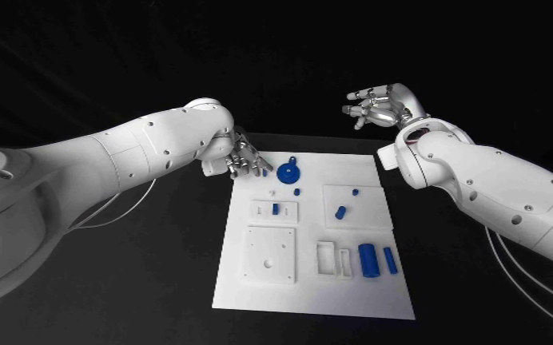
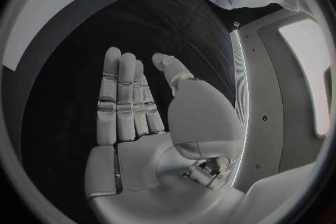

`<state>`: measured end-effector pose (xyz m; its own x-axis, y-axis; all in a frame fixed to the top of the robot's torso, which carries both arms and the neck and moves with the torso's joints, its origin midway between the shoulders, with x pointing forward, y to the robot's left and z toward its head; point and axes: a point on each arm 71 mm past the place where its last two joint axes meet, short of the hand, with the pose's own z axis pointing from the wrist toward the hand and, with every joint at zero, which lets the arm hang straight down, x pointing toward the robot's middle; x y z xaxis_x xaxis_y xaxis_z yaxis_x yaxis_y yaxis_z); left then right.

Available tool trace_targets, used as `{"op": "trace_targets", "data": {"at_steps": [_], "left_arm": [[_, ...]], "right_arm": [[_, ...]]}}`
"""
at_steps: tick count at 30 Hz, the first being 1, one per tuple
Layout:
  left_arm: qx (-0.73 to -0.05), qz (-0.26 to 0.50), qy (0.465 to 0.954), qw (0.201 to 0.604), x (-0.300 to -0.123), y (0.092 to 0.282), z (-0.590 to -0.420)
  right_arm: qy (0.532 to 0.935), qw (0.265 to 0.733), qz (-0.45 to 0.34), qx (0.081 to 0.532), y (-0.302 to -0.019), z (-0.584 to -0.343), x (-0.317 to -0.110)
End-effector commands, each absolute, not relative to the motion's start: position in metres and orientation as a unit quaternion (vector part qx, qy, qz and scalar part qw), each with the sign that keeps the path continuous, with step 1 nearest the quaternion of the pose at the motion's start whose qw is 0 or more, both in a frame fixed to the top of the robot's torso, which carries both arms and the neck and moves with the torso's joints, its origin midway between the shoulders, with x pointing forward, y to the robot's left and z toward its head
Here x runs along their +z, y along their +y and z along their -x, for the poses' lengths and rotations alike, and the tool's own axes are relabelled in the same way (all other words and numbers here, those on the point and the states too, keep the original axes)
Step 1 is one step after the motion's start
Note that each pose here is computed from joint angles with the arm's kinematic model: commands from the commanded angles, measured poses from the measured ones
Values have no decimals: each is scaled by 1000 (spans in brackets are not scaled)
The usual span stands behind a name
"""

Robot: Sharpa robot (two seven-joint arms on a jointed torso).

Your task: Assemble the parts on the task board

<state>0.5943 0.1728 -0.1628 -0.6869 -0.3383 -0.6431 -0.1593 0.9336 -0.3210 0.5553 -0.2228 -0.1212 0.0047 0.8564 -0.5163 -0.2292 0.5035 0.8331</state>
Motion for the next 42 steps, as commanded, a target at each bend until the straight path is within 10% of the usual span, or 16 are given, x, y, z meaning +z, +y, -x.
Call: {"op": "trace_targets", "data": {"at_steps": [1,42], "left_arm": [[-136,141,908,370,-165,169,-594],[-156,165,904,361,-165,171,-596]], "right_arm": [[572,653,-266,419,-221,-555,-121],[577,649,-266,419,-219,-556,-123]]}}
